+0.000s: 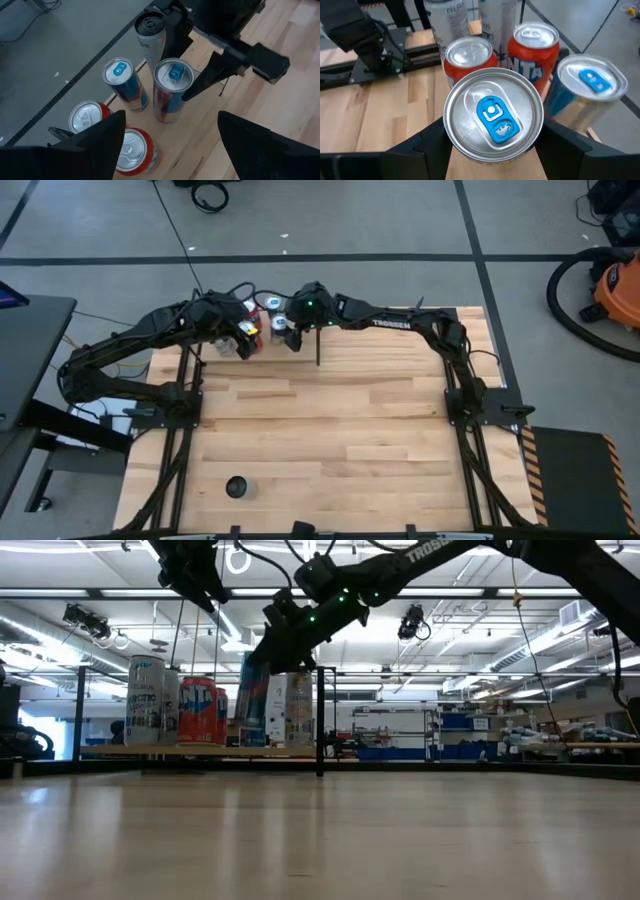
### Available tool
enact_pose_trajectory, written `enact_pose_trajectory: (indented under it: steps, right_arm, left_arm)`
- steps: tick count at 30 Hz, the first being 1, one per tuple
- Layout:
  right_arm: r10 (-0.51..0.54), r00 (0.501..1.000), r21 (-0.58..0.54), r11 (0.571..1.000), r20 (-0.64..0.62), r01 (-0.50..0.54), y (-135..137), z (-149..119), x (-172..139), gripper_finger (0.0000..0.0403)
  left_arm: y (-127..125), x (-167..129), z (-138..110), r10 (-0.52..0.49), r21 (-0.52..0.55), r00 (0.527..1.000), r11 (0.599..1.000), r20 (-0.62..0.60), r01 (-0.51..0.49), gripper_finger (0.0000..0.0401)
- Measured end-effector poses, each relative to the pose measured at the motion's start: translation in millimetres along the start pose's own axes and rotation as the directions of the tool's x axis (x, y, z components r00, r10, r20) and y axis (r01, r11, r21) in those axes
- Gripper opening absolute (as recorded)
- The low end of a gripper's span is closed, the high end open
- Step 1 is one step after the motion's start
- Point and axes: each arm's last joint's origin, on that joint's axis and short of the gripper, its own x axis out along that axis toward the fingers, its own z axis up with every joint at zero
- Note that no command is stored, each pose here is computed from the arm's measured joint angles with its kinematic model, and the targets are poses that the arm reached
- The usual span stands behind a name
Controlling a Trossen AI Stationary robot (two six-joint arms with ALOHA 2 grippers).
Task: Place canned beverage on shelf
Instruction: Put the blue soda can aligned with the other blue soda can on the shelf
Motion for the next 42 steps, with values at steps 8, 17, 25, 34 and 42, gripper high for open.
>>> enact_pose_trajectory:
  steps: [8,17,25,34,42]
  right_arm:
    - [0.065,0.998,-0.030,0.997,-0.019,-0.066,1,-8,8,0.0249]
    - [0.062,0.998,-0.040,0.997,-0.032,-0.063,2,-12,12,0.0250]
    - [0.072,0.997,-0.051,0.996,-0.026,-0.073,8,-11,13,0.0280]
    - [0.034,0.999,-0.064,0.997,-0.022,-0.035,13,-10,14,0.0296]
    - [0.014,1.000,-0.093,0.995,-0.023,-0.016,14,-11,15,0.0298]
  left_arm:
    - [0,0,1,0.001,0.000,1.000,1.000,0.005,-0.001,0.0315]
    - [0,0,1,0.001,0.000,1.000,1.000,0.005,-0.001,0.0315]
    - [0,0,1,0.002,0.000,1.000,1.000,0.005,-0.002,0.0315]
    - [0,0,1,0.001,0.000,1.000,1.000,0.005,-0.001,0.0315]
    - [0,0,1,0.001,0.000,1.000,1.000,0.004,-0.001,0.0315]
